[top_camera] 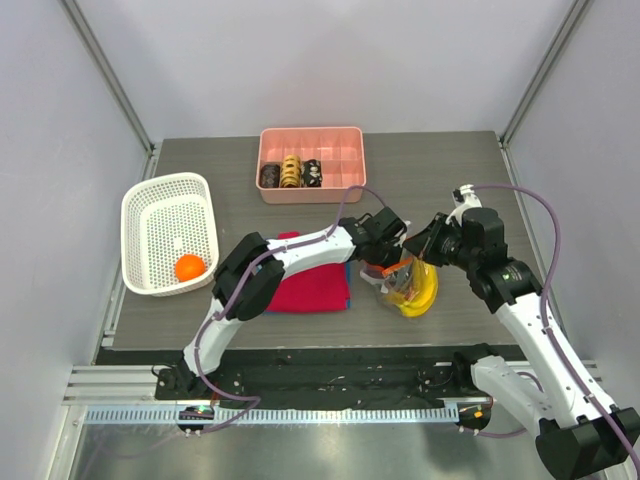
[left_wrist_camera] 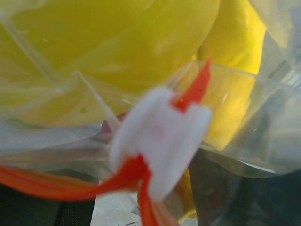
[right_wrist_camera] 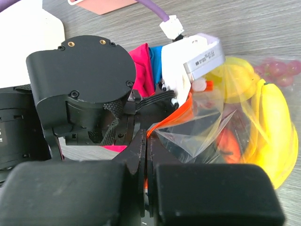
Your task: Open the zip-top bag and remove the fake food
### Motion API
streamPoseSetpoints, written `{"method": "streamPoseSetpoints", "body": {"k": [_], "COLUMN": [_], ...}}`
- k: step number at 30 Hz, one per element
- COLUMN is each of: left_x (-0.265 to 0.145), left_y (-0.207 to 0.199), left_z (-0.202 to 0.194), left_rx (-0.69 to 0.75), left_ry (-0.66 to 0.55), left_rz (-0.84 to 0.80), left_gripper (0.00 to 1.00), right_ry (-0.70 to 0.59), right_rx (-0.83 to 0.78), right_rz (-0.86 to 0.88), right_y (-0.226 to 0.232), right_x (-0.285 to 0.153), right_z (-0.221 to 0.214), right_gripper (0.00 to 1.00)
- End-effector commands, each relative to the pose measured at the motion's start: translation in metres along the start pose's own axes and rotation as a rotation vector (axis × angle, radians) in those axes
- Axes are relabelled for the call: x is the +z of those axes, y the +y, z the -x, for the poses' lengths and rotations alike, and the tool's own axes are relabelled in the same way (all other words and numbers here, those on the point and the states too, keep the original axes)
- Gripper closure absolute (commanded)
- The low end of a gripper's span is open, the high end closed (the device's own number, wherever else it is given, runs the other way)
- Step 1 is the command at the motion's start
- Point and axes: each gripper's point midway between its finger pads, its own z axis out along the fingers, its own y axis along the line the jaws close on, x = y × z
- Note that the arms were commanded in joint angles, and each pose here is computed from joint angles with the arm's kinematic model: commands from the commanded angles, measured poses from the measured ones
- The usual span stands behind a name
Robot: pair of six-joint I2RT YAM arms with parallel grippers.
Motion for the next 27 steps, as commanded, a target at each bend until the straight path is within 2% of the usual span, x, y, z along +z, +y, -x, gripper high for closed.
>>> {"method": "streamPoseSetpoints", "body": {"k": [1, 3, 4, 9, 14, 17, 21, 23, 27], "left_x": [0.029, 0.027, 0.022, -0.019, -0.071, -0.091, -0.115, -0.129, -0.139], "left_y": [0.03, 0.03, 0.03, 0.018, -0.005, -0.023, -0.05, -0.063, -0.07], "left_z": [-0.001, 0.001, 0.003, 0.024, 0.045, 0.058, 0.083, 0.097, 0.107], "left_rx": [-0.048, -0.039, -0.018, 0.013, -0.005, -0.088, -0.192, -0.206, -0.335], "left_ry": [-0.031, -0.03, -0.031, -0.059, -0.095, -0.1, -0.138, -0.17, -0.132], "left_rz": [0.083, 0.094, 0.099, 0.063, -0.057, -0.206, -0.318, -0.347, -0.373], "left_gripper": [0.46, 0.6, 0.71, 0.99, 1.0, 1.0, 1.0, 1.0, 1.0], "right_ry": [-0.022, -0.02, -0.022, -0.068, -0.091, -0.104, -0.087, -0.064, -0.075], "right_rx": [-0.006, -0.014, -0.022, -0.099, -0.131, -0.167, -0.209, -0.22, -0.26], "right_rz": [0.027, 0.024, 0.021, -0.02, -0.102, -0.092, -0.046, -0.022, -0.059], "right_y": [0.007, 0.008, 0.007, 0.001, -0.015, -0.014, -0.007, -0.004, -0.008], "right_x": [-0.005, -0.008, -0.01, -0.027, -0.039, -0.044, -0.046, -0.045, -0.047], "right_z": [0.005, 0.005, 0.006, 0.011, 0.012, 0.013, 0.009, 0.005, 0.012], "right_gripper": [0.99, 0.99, 0.99, 0.99, 0.99, 0.99, 0.99, 0.99, 0.99]}}
